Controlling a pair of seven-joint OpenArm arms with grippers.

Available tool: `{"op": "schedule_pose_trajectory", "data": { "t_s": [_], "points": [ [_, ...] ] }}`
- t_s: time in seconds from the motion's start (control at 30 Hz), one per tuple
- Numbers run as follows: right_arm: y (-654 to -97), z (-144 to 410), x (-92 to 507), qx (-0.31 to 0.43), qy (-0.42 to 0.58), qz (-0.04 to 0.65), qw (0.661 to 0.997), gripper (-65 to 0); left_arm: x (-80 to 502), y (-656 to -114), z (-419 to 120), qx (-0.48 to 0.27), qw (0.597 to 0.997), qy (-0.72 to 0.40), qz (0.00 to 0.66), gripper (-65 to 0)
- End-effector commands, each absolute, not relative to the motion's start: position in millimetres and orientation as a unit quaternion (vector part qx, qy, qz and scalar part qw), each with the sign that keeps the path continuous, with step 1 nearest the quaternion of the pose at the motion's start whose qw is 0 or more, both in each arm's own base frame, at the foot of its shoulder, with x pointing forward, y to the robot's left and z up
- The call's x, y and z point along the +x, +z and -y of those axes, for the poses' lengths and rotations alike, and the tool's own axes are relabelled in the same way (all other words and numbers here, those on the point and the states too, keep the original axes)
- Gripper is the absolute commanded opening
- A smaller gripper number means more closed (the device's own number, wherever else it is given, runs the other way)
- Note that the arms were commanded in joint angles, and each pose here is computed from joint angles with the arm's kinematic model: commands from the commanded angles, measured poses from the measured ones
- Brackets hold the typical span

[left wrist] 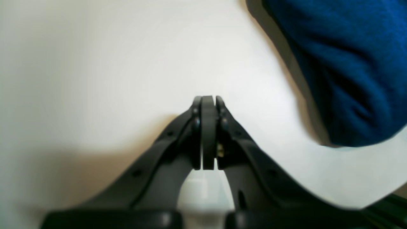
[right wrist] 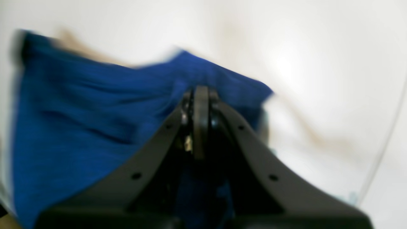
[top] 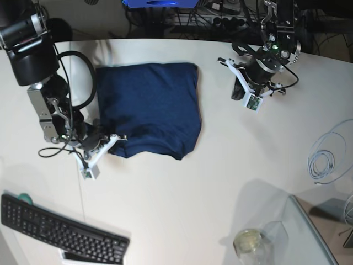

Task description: Layout the t-shirt on the table in an organized manner, then fold the t-shirt properly

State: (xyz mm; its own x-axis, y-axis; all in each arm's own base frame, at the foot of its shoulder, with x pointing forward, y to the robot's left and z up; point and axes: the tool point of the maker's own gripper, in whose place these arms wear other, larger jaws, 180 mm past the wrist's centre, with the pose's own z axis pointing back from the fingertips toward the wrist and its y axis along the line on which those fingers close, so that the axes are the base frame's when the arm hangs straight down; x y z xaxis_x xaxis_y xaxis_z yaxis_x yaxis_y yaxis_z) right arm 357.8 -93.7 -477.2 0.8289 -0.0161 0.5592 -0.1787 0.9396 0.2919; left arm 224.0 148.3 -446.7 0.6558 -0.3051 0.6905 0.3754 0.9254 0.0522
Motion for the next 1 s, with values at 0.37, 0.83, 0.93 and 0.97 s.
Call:
{"op": "schedule_pose_trajectory", "data": {
  "t_s": [0.37, 0.83, 0.93, 0.97],
  "points": [
    [-457, 112, 378, 0.157, 0.045, 0.333, 0.929, -65.0, 243, -429, -142, -0.053, 0.893, -0.192, 0.405, -65.0],
    [-371, 123, 362, 0.182, 0.033, 0.427, 0.885, -65.0, 334, -370, -104, -0.073, 0.842, -0.186, 0.501, -65.0],
    [-374, 154, 346, 0.156, 0.020, 0.426, 0.891, -65.0, 314, -385, -108, -0.074, 0.854, -0.182, 0.483, -65.0],
    [-379, 159, 341, 0.151, 0.020, 0.420, 0.894, -65.0, 305, -393, -110, -0.074, 0.860, -0.181, 0.472, -65.0]
  ]
}}
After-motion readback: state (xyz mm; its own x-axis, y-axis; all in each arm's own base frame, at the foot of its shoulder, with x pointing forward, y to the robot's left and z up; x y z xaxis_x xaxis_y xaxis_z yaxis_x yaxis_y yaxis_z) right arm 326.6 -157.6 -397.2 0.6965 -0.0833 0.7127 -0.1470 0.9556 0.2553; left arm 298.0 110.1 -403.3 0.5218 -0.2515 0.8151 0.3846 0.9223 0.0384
